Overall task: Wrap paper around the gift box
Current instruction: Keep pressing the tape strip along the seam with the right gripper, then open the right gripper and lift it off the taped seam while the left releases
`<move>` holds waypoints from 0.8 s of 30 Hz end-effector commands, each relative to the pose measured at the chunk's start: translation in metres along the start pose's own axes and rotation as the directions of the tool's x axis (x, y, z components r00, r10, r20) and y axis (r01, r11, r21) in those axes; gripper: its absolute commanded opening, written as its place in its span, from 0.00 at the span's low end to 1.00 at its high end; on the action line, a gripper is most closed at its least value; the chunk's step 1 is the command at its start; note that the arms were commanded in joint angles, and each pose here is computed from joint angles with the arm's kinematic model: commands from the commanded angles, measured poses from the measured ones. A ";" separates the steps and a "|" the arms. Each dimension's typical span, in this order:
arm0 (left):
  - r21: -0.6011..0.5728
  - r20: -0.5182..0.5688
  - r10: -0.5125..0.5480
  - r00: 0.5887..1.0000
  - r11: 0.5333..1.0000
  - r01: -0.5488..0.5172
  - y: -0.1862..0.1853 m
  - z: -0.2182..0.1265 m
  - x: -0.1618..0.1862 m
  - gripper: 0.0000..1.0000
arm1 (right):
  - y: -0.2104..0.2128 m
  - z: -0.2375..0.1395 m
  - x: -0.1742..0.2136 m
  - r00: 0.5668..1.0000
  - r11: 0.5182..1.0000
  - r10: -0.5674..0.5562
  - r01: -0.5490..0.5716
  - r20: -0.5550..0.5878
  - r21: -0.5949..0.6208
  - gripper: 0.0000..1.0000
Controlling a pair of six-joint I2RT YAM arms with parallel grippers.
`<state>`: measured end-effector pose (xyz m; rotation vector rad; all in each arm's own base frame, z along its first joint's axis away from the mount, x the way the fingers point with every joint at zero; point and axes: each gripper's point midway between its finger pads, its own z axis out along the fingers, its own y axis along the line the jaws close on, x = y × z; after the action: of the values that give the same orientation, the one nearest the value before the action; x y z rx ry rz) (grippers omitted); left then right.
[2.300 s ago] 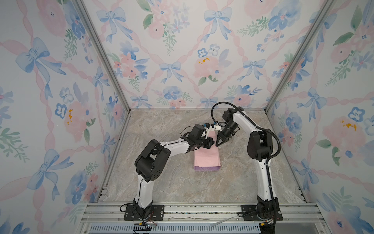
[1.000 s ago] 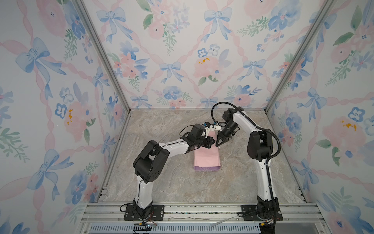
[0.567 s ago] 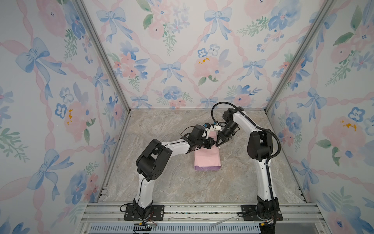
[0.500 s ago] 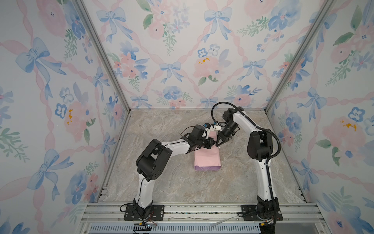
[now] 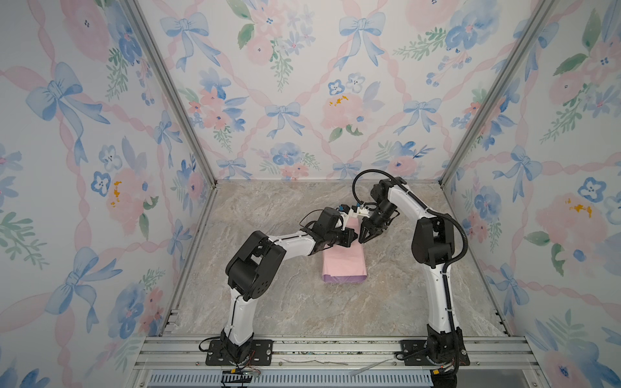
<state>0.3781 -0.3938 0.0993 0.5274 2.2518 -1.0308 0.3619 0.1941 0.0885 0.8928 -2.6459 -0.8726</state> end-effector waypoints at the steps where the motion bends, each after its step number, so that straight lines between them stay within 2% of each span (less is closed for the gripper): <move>1: -0.094 -0.087 -0.036 0.996 0.995 0.028 0.026 0.001 0.034 0.00 | 0.002 -0.014 0.003 1.000 1.000 0.000 -0.001 0.030 0.028 0.25; 12: -0.093 -0.087 -0.037 0.996 0.995 0.029 0.025 0.000 0.034 0.00 | -0.005 -0.008 0.007 0.999 1.000 0.021 -0.021 0.028 0.016 0.15; 24: -0.095 -0.086 -0.037 0.996 0.995 0.029 0.026 -0.001 0.035 0.00 | -0.020 0.001 0.004 0.996 0.998 0.056 -0.058 0.067 0.030 0.15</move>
<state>0.3781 -0.3933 0.0992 0.5262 2.2461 -1.0301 0.3587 0.1840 0.0627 0.8176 -2.6576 -0.8535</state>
